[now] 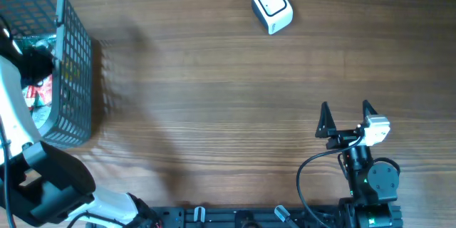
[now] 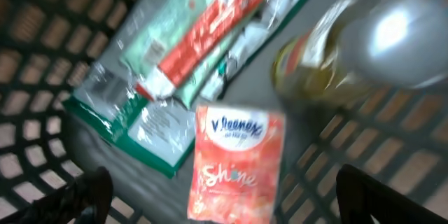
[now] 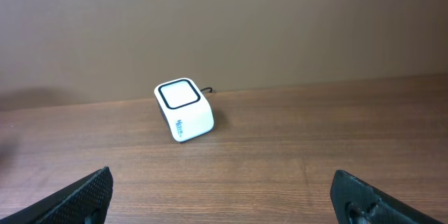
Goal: Scan the item barcode
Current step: 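Reach the left gripper into the basket and grasp the Kleenex pack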
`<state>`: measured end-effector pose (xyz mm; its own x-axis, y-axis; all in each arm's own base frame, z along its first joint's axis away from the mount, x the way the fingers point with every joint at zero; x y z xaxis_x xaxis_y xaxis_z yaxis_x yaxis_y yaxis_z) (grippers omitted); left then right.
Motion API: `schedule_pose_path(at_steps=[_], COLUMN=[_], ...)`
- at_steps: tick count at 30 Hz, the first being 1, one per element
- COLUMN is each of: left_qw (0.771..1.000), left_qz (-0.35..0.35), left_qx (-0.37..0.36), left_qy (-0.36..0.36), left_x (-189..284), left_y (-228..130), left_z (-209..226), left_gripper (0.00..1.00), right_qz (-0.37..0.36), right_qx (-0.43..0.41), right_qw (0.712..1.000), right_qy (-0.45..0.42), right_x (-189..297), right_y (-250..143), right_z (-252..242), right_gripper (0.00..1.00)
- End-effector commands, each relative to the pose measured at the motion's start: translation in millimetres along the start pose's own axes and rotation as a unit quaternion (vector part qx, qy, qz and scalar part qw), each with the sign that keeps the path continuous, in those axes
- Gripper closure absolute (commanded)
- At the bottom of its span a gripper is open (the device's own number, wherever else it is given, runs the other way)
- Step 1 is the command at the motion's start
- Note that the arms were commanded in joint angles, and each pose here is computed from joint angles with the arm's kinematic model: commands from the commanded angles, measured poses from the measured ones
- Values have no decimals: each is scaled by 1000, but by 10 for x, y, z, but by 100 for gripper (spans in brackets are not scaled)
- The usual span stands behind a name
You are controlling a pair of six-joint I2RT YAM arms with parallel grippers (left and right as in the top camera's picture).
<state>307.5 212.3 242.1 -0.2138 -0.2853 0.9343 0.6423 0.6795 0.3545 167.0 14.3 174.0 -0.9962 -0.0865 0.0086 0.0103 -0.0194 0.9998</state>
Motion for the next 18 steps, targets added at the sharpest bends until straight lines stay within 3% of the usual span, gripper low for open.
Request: schedule_pose_path(at_steps=[1, 18], left_qw=[999, 998], left_qz=[39, 51], left_qx=[6, 17], left_qy=[-33, -46], left_x=[-222, -654], left_y=[-156, -365], left_z=[35, 76], left_gripper=[9, 16], right_qz=[-3, -3], right_qx=[9, 9], right_qw=[1000, 1000], right_qy=[-5, -5], right_x=[2, 2], right_y=[7, 7], right_z=[-11, -11], right_gripper=[0, 0])
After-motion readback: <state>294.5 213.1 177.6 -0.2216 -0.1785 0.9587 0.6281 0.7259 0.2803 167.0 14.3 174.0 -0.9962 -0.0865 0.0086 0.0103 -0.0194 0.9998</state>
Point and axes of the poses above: each gripper's point midway between its finger pads, its own x axis back along the fingers, its own z axis along the line the jaws close on, y = z × x, the point moved 8 cm from there along x, back along the fingers, and after that the axes turned 6 degrees about x, right-handed, at the moved point
